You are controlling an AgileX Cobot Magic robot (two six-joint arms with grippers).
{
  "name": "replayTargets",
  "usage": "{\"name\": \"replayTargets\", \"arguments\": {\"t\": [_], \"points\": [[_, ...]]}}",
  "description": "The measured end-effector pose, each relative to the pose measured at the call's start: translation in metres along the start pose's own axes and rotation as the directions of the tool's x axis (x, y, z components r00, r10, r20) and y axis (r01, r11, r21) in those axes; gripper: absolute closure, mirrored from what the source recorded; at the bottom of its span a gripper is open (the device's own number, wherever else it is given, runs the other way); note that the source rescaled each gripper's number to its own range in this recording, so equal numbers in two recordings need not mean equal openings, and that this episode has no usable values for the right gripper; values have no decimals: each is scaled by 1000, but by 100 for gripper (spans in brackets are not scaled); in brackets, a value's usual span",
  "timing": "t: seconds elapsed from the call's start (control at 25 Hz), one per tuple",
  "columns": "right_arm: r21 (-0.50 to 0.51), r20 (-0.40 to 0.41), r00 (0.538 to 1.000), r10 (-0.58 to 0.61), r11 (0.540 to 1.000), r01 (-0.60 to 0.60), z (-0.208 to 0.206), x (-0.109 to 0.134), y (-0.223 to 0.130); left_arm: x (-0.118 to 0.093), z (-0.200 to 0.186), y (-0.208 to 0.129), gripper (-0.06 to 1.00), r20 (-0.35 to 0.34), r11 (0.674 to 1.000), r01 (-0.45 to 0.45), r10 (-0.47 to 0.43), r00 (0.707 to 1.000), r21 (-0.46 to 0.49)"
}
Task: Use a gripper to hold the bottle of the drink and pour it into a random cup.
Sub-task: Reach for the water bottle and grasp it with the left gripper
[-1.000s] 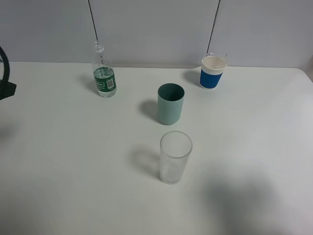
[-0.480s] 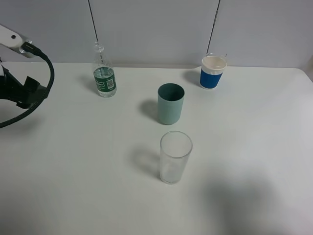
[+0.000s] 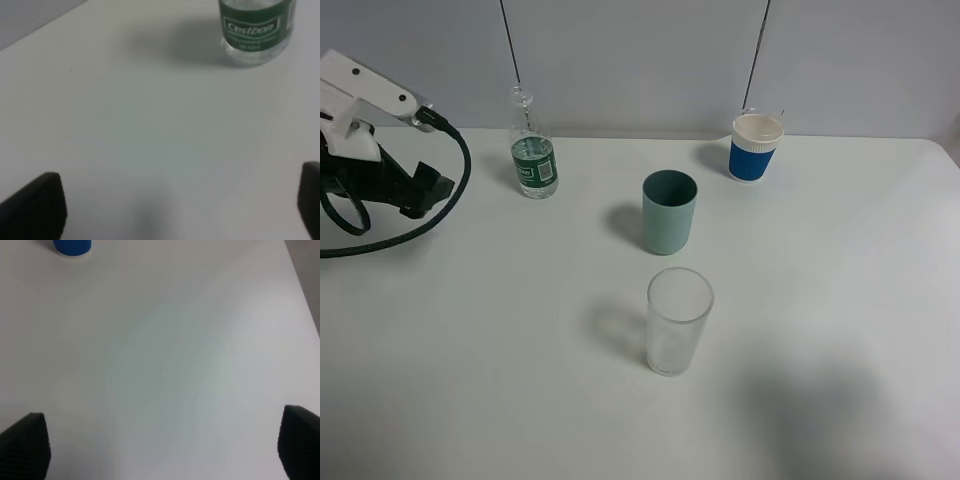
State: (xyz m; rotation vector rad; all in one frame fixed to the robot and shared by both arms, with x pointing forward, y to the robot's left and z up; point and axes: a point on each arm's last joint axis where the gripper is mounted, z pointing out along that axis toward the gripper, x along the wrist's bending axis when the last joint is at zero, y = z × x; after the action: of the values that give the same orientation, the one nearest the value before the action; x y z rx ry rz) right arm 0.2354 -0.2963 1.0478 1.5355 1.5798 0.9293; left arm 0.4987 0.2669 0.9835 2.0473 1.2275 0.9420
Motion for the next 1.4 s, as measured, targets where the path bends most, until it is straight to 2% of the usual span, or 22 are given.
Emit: {"name": "replayTargets", "arguments": {"t": [0.12,0.52,0.72,0.88,1.4], "points": [[0,0,1000,0,1000,0,0,0,0,-2,13,-4,-6,9,1000,-20,20,1000,-7],[0,0,1000,0,1000,0,0,0,0,-13,55,-15,-6,50,995,34,-29,998,-94],[0,0,1000,0,1000,0,0,0,0,-19,67,-16,-6,93,984,36,-19,995,-176],[0,0,1000,0,1000,0,0,0,0,-26,76,-16,-6,140,967,75,-41,989,-244],[0,0,1000,0,1000,0,0,0,0,-28,115,-5,-6,207,945,127,-65,976,-301]]}}
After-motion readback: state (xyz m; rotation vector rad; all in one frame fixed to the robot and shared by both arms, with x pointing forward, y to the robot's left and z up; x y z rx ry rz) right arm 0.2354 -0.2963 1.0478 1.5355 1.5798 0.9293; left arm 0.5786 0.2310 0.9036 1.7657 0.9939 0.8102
